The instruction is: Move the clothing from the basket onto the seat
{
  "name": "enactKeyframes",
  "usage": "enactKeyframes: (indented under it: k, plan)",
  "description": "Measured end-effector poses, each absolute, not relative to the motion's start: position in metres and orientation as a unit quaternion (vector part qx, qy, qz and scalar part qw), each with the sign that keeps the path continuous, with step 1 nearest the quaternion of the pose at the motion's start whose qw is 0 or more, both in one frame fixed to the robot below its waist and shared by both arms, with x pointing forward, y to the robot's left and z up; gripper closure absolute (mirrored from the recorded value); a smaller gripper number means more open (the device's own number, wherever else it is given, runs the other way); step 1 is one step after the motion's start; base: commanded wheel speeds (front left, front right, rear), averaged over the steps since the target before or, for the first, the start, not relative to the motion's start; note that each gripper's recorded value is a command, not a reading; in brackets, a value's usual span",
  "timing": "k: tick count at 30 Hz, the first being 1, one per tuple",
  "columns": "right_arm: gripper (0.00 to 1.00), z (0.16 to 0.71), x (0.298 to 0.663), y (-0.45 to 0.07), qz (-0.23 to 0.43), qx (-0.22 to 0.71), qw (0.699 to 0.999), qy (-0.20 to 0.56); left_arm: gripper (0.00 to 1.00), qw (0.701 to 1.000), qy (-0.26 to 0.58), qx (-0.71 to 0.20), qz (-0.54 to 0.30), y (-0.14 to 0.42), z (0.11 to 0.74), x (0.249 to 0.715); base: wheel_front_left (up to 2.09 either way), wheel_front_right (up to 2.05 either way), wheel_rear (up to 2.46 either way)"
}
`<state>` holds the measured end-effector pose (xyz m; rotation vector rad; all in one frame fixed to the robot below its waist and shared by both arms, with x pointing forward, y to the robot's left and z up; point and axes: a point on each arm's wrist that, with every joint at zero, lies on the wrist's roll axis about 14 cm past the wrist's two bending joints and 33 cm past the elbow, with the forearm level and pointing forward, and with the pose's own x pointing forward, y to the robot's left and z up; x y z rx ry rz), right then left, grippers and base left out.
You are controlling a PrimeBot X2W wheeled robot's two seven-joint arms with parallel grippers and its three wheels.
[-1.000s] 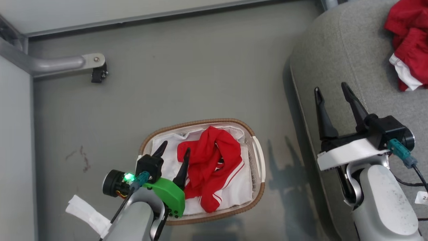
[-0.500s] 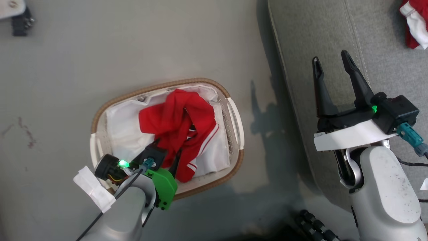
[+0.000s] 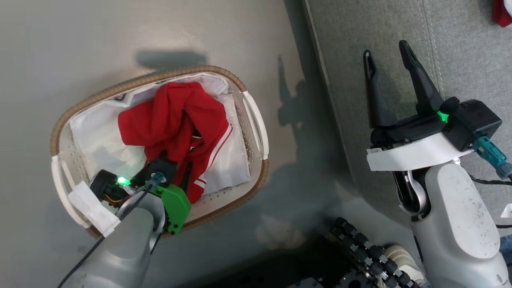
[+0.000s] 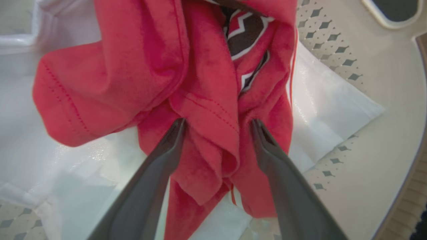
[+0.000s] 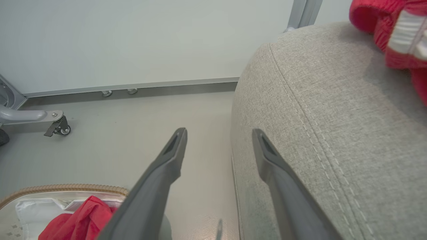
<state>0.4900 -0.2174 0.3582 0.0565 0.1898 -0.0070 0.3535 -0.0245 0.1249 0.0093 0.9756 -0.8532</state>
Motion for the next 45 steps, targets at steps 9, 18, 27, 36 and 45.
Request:
enactKeyframes:
  k: [9, 18, 27, 36, 45]
  plan:
    - [0.00, 0.349, 0.487, -0.226, -0.012, 0.019, 0.994, 0.108, 1.00, 0.798, 0.463, 0.006, -0.385, -0.027, 0.110, 0.358, 0.00, 0.00, 0.00]
    - [0.00, 0.361, 0.487, -0.225, -0.013, 0.022, 0.995, 0.097, 1.00, 0.819, 0.429, -0.003, -0.381, -0.029, 0.139, 0.373, 0.00, 0.00, 0.00]
    - [0.00, 0.388, 0.477, -0.219, -0.008, 0.015, 0.997, 0.080, 1.00, 0.851, 0.364, -0.027, -0.378, -0.033, 0.200, 0.384, 0.00, 0.00, 0.00]
    - [0.00, 0.423, 0.453, -0.213, -0.006, 0.014, 0.998, 0.055, 1.00, 0.896, 0.256, -0.042, -0.359, -0.027, 0.289, 0.408, 0.00, 0.00, 0.00]
    - [0.00, 0.461, 0.422, -0.198, 0.010, 0.024, 0.999, 0.020, 1.00, 0.919, 0.119, 0.027, -0.375, -0.012, 0.387, 0.422, 0.00, 0.00, 0.00]
